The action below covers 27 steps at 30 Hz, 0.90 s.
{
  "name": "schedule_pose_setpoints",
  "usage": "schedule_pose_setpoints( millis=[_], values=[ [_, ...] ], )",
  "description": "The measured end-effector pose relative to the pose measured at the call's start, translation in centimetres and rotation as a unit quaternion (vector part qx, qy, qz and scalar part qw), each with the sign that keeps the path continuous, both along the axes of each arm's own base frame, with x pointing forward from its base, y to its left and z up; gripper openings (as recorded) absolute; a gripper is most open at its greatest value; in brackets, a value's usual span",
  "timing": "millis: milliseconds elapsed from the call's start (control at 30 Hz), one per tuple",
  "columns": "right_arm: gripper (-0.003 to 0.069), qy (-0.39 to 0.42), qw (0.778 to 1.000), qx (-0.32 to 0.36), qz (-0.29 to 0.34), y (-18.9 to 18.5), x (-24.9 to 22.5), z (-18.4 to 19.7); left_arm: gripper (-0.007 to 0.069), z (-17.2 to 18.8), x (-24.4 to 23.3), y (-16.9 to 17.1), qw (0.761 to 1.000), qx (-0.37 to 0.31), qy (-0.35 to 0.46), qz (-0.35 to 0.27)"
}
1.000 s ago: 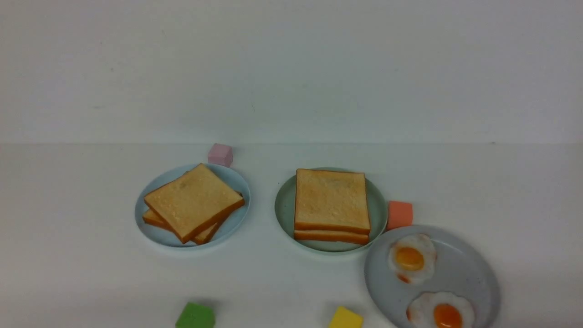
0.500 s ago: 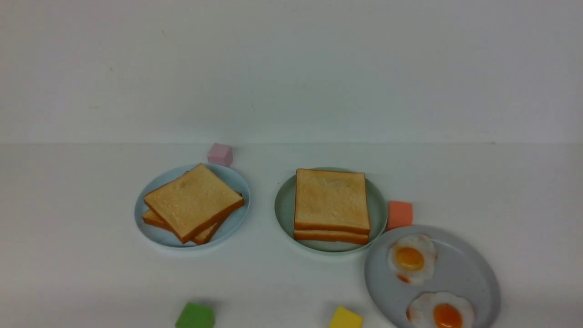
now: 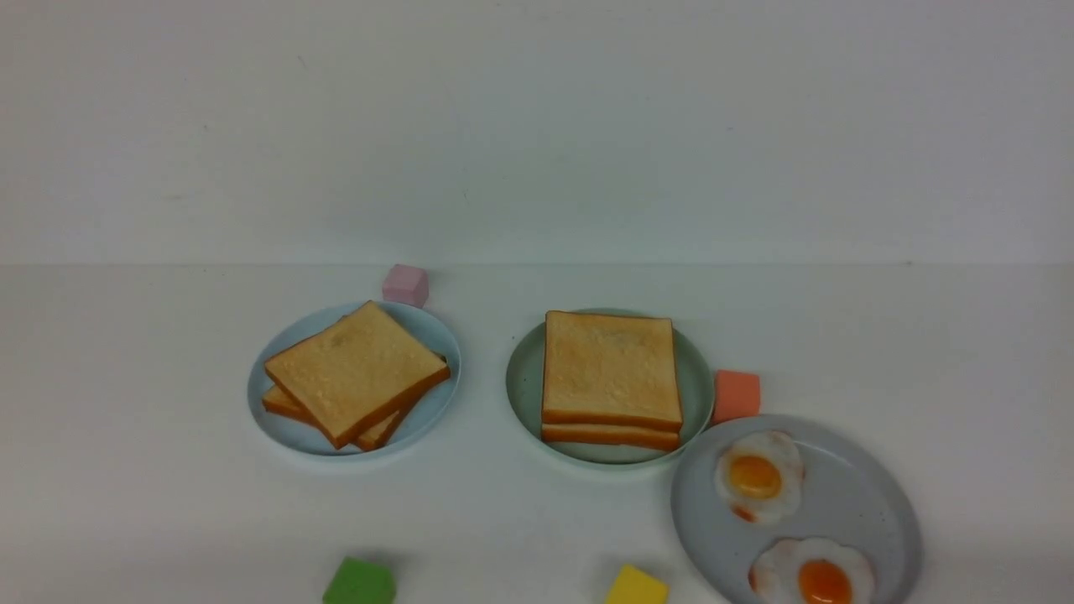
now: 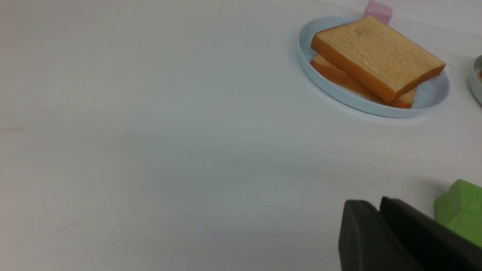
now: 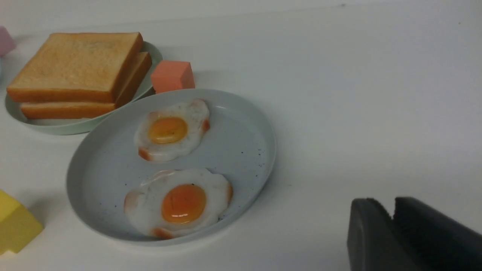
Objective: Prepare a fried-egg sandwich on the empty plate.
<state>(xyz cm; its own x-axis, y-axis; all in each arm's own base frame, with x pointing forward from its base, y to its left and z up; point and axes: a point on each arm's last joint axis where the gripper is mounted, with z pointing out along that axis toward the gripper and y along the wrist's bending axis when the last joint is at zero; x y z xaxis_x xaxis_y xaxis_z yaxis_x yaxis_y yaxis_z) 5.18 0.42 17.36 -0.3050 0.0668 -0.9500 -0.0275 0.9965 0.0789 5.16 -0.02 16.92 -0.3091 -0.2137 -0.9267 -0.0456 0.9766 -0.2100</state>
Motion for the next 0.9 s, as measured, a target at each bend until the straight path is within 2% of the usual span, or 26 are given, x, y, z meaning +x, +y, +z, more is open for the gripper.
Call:
schedule_pose_setpoints(
  millis=[900],
  values=[
    [0.0134, 0.000, 1.000, 0.000, 0.000, 0.00, 0.00, 0.00, 0.0080, 0.00, 0.00, 0.00, 1.000, 0.000, 0.000, 0.000]
  ],
)
